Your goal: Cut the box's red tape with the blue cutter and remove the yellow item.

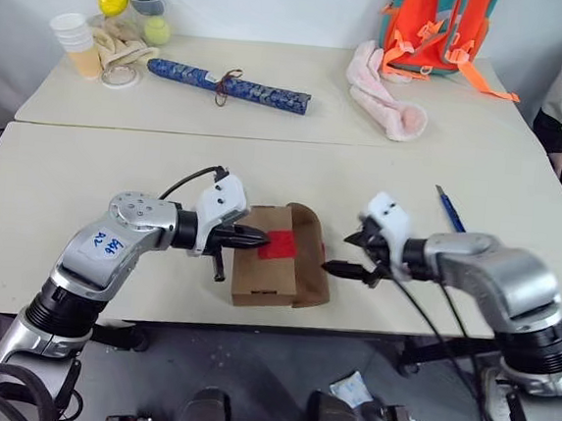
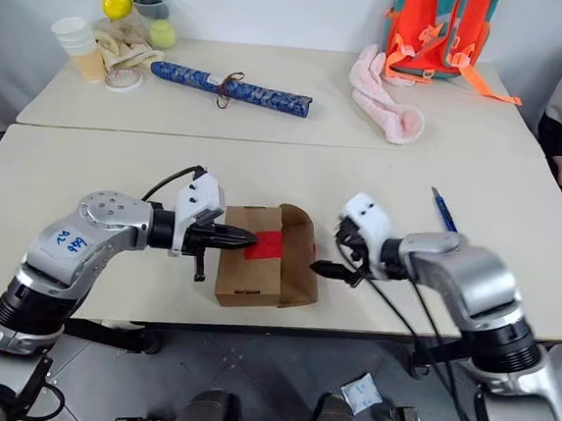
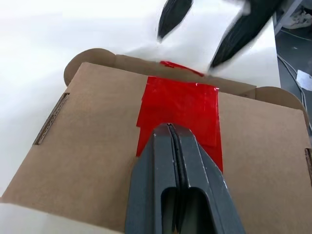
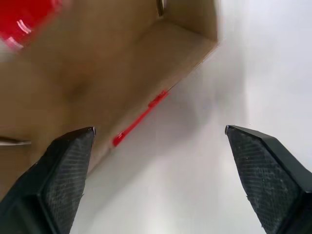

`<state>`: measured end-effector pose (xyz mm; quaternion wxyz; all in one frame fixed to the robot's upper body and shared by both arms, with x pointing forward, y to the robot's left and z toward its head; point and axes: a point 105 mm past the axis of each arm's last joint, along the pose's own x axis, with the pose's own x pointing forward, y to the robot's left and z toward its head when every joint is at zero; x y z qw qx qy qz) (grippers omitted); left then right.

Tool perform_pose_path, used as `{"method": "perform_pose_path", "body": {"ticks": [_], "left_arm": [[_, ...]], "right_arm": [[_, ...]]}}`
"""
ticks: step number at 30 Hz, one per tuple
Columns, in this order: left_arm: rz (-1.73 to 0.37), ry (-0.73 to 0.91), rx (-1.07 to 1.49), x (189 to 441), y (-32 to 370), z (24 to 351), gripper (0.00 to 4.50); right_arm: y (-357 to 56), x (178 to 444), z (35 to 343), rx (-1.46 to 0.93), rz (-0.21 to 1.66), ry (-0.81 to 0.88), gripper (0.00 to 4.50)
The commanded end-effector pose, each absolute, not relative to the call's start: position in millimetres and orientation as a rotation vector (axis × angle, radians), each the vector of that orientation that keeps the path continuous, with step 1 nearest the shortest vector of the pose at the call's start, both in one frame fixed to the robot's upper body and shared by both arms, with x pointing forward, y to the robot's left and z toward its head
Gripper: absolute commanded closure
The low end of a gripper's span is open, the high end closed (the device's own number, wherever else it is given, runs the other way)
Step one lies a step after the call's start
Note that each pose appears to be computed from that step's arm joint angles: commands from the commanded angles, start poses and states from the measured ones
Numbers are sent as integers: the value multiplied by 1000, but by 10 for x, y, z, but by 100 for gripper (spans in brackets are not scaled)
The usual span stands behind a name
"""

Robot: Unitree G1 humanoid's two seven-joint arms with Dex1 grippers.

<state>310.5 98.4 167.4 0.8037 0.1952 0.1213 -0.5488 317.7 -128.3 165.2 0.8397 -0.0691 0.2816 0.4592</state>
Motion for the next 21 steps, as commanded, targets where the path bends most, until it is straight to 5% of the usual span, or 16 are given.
{"method": "perform_pose_path", "body": {"ticks": [1,8,21], "left_arm": [[-1143,297,435,3110,1057,1583,450],[-1160,293,433,3071,1023,1574,450],[-1147,280,426,3063,1029,1598,450]], "right_arm": [[-1295,3090,1675,65,1065,734,3],[-1212,3184,1539,267,1083,859,3],[-920,3103,1318,292,1183,930,20]]}}
